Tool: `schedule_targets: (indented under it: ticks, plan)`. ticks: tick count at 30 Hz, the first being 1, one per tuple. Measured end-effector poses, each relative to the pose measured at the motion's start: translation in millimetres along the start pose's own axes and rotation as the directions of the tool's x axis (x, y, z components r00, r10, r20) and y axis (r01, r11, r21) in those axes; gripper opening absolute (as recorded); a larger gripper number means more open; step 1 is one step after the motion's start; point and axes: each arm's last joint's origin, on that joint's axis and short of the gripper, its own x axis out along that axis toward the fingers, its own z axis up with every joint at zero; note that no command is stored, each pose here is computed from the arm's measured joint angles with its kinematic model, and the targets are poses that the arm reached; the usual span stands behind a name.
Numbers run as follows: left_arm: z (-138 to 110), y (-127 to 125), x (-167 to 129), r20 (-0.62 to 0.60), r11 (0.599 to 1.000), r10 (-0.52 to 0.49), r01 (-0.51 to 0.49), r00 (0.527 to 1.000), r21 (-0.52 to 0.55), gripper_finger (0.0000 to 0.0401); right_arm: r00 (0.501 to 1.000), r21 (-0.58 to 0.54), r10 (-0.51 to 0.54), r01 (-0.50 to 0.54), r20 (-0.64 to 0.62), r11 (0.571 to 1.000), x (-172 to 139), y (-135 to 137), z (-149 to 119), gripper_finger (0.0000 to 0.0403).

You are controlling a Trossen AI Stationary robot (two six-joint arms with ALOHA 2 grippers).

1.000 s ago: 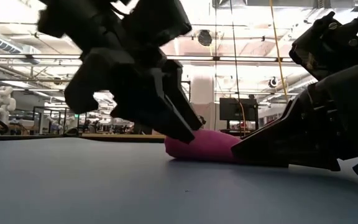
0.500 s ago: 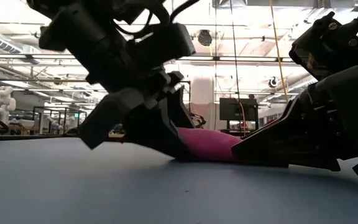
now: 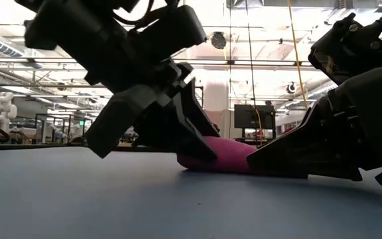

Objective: Roll towel into tight, uniform cylinder
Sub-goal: Roll the pink towel

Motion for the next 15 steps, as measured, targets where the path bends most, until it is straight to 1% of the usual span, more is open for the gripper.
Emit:
schedule_targets:
  ticks: [2, 6, 10, 15]
  plan:
    - [0.7, -5.4, -3.0, 0.000, 0.999, 0.006, -0.006, 1.000, 0.039, 0.0203, 1.000, 0.001, 0.000, 0.000, 0.000, 1.000, 0.0, 0.0, 0.0, 0.0212]
    - [2.6, -16.1, -8.8, 0.013, 0.996, -0.012, 0.011, 1.000, 0.085, 0.0203, 1.000, 0.002, 0.000, 0.000, 0.000, 1.000, 0.0, -0.1, -0.1, 0.0212]
    - [2.9, -17.7, -9.7, 0.014, 0.996, -0.017, 0.015, 1.000, 0.089, 0.0203, 1.000, 0.003, 0.000, 0.000, 0.000, 1.000, 0.1, -0.2, 0.0, 0.0212]
    - [1.5, -12.0, -6.4, 0.005, 0.997, -0.014, 0.013, 1.000, 0.071, 0.0203, 1.000, 0.002, -0.001, 0.001, 0.000, 1.000, 0.1, -0.2, -0.1, 0.0212]
